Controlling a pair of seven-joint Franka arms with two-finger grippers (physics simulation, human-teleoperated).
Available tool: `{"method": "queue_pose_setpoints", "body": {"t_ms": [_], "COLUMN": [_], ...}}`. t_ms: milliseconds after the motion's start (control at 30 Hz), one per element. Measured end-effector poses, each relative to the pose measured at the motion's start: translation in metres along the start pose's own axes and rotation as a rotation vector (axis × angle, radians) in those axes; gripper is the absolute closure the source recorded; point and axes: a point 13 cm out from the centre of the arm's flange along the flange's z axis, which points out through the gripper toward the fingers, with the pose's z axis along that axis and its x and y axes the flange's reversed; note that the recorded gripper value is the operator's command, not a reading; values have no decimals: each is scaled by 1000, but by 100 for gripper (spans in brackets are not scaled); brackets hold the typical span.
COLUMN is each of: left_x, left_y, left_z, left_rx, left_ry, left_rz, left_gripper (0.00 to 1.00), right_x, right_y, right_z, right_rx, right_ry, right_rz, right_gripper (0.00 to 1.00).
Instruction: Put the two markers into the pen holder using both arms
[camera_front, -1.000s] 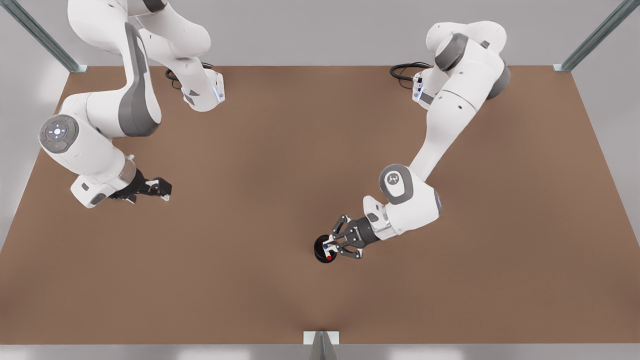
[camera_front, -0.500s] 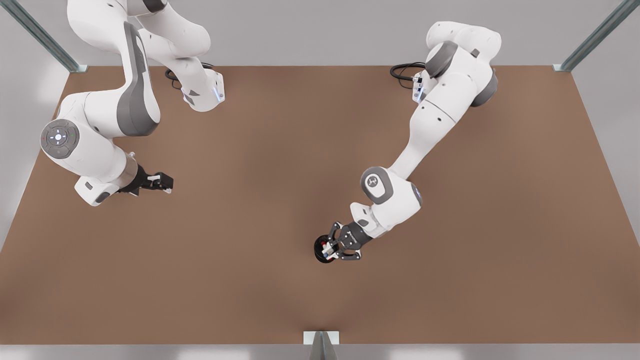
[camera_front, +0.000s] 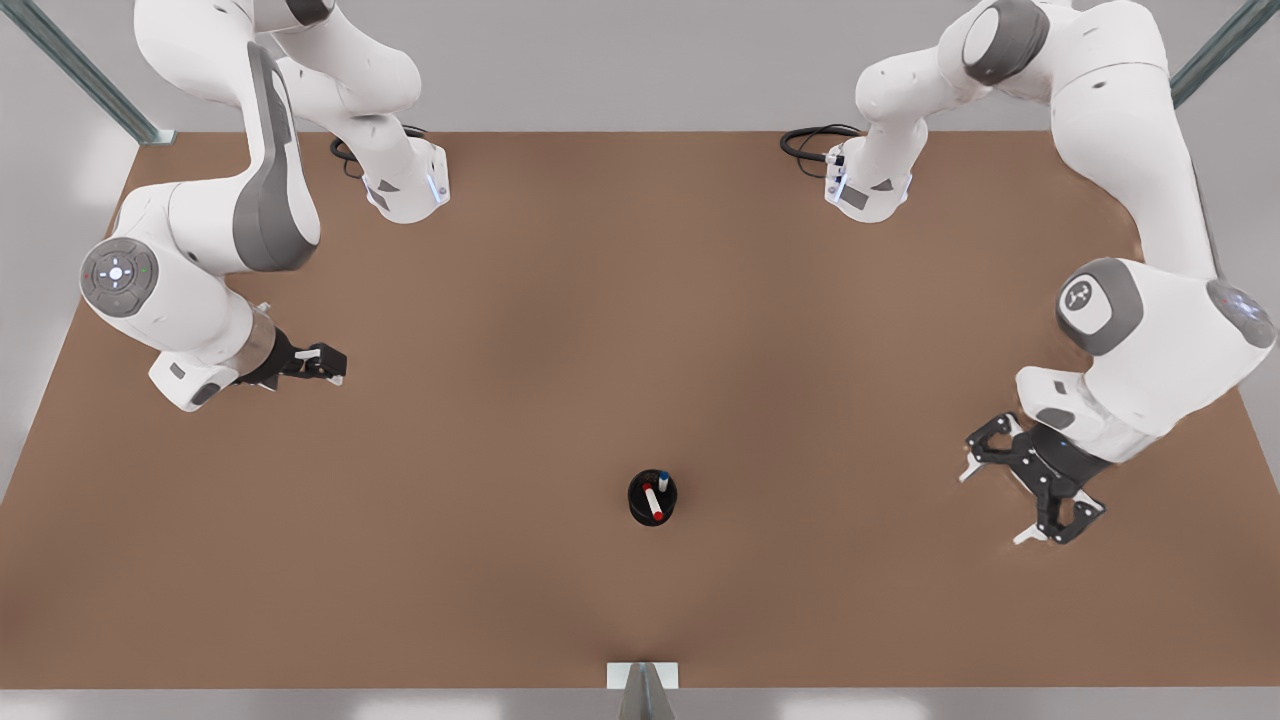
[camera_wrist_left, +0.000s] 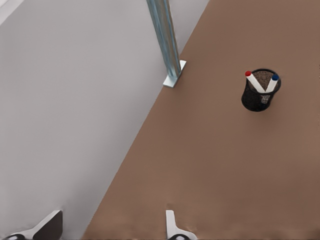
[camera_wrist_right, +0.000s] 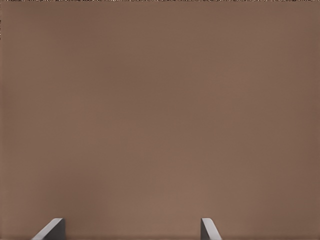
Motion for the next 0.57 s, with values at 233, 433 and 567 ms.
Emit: {"method": "queue_pose_setpoints", "body": {"t_ms": [233, 433, 567], "left_x": [66, 64, 67], "left_y": [-53, -84, -87], "left_z": [-88, -78, -70], "left_rx": [46, 87, 79], "left_ry": [314, 397, 425], "left_rz": [-371, -594, -724], "left_gripper": [0, 0, 0], "right_x": [-7, -7, -7], "right_y": [3, 2, 2], "right_z": [-14, -13, -13], "right_rx": [0, -1, -1], "right_ry": [-30, -27, -27], "right_rz": [-3, 1, 1], "right_gripper": [0, 0, 0]}}
